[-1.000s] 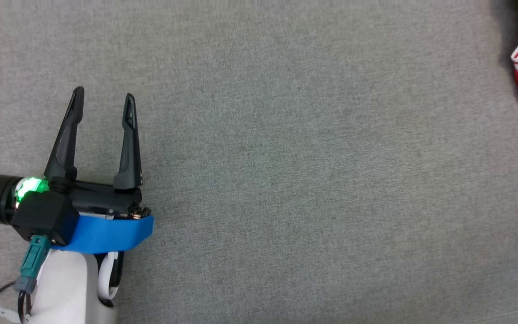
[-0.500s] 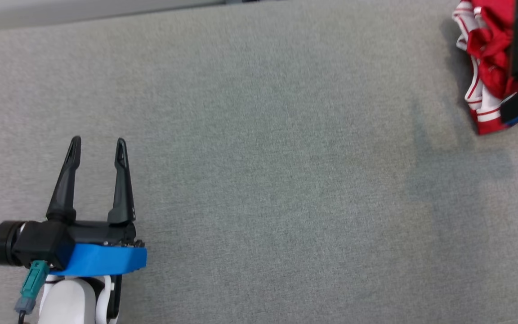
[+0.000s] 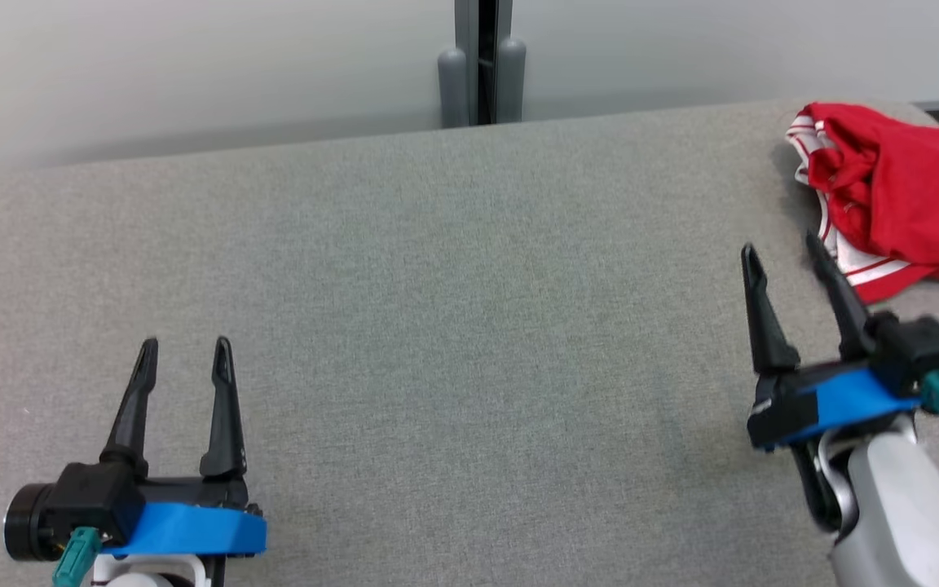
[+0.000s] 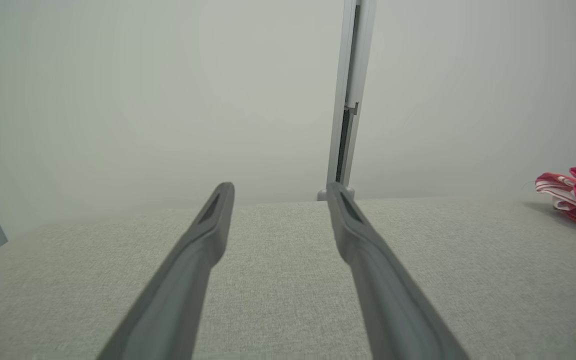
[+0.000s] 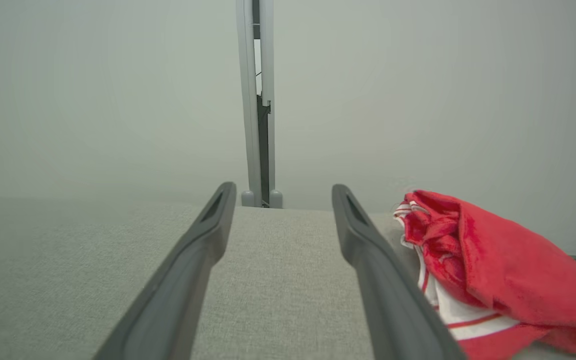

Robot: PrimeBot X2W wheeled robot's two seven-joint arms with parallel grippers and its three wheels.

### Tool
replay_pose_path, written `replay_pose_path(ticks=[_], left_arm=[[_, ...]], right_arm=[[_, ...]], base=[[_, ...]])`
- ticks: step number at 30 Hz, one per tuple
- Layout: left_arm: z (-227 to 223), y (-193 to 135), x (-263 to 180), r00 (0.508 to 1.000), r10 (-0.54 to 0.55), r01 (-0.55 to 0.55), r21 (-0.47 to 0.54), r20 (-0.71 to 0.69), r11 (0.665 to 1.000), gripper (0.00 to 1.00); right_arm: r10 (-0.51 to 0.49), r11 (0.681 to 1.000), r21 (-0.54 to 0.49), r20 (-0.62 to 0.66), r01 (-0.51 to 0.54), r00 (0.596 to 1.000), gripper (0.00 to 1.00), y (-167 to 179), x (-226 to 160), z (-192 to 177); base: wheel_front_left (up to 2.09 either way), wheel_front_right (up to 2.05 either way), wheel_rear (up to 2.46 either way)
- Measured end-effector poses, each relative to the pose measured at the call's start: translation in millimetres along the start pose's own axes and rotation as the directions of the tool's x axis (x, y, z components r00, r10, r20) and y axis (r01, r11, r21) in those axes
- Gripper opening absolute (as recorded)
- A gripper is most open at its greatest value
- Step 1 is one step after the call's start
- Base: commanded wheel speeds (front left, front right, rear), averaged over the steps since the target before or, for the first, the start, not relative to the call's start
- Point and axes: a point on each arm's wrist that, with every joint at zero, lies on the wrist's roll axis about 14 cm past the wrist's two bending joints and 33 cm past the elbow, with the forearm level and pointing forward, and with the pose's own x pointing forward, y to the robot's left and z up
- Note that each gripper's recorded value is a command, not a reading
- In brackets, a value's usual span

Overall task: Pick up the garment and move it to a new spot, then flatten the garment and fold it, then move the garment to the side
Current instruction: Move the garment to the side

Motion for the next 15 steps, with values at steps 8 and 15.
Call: replay_pose_path(ticks=[8, 15], left_arm=[[4.4, 5.2, -20.0, 1.000, 0.022, -0.022, -0.003, -0.005, 1.000, 1.00], [3.0, 9.0, -35.8, 0.999, 0.041, -0.042, -0.010, -0.019, 0.999, 1.00]], right_arm=[[-0.047, 0.995, 0.088, -0.015, 0.048, 0.999, 1.00, 10.0, -47.3, -7.6], [-0.071, 0.990, 0.116, -0.030, 0.074, 0.997, 1.00, 15.7, -76.6, -12.3]], base=[[0.00, 0.00, 0.00], [0.00, 0.00, 0.00]])
